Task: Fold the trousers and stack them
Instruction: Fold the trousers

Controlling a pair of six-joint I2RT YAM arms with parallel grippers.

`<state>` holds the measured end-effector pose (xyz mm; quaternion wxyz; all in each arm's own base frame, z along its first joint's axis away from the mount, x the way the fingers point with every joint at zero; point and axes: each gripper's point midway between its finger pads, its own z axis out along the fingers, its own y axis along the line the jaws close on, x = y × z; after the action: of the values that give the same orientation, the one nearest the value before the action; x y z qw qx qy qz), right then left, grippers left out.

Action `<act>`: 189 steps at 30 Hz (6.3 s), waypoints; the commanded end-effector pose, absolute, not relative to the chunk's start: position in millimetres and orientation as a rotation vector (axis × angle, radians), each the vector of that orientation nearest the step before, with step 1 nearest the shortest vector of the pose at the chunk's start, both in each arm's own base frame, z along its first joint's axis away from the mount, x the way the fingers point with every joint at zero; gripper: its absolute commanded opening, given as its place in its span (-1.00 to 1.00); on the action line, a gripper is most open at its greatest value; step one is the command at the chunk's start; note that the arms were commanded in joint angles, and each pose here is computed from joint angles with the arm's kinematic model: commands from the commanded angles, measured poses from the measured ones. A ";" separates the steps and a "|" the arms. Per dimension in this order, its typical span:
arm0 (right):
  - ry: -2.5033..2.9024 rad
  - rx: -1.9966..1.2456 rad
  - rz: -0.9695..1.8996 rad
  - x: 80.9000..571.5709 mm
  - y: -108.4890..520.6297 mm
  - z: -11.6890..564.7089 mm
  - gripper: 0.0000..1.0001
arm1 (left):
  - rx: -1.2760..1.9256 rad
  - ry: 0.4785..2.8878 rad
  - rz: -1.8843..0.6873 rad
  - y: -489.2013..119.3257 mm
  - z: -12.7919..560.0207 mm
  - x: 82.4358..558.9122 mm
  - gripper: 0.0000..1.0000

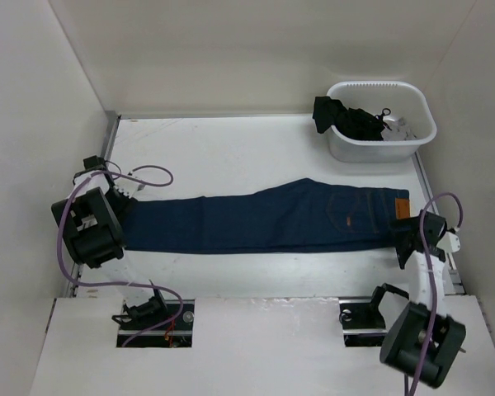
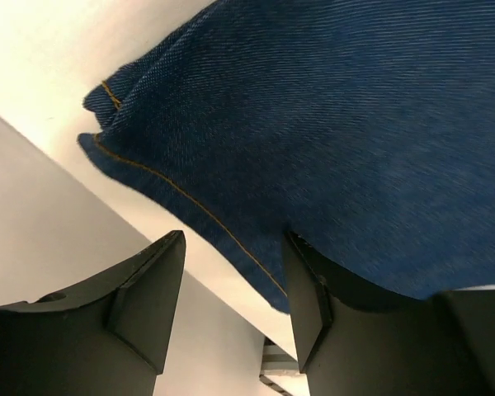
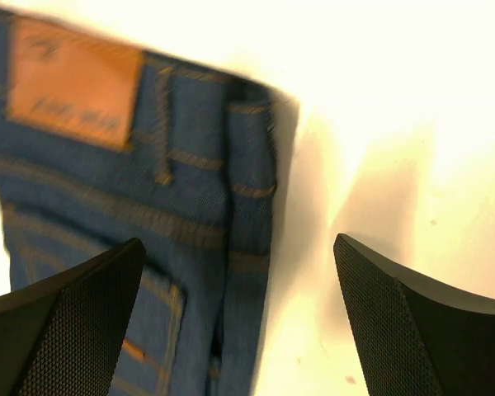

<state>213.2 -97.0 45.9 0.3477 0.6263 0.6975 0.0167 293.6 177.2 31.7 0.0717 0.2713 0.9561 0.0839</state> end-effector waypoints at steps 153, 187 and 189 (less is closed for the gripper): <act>2.130 0.424 0.476 442.0 158.6 129.7 0.70 | 1.374 2.576 -0.283 -149.7 5.2 275.6 -0.10; 2.136 0.615 0.462 405.6 185.4 107.1 -1.00 | 1.381 2.608 -0.292 -148.5 -1.8 266.2 -0.12; 2.113 0.559 0.513 401.2 200.3 124.1 -0.99 | 1.378 2.606 -0.292 -149.2 -1.1 267.5 -0.12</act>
<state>380.6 171.5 59.7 0.3708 0.2479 0.8850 0.1335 286.3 -165.6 22.7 0.1452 0.4669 0.8648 -0.1140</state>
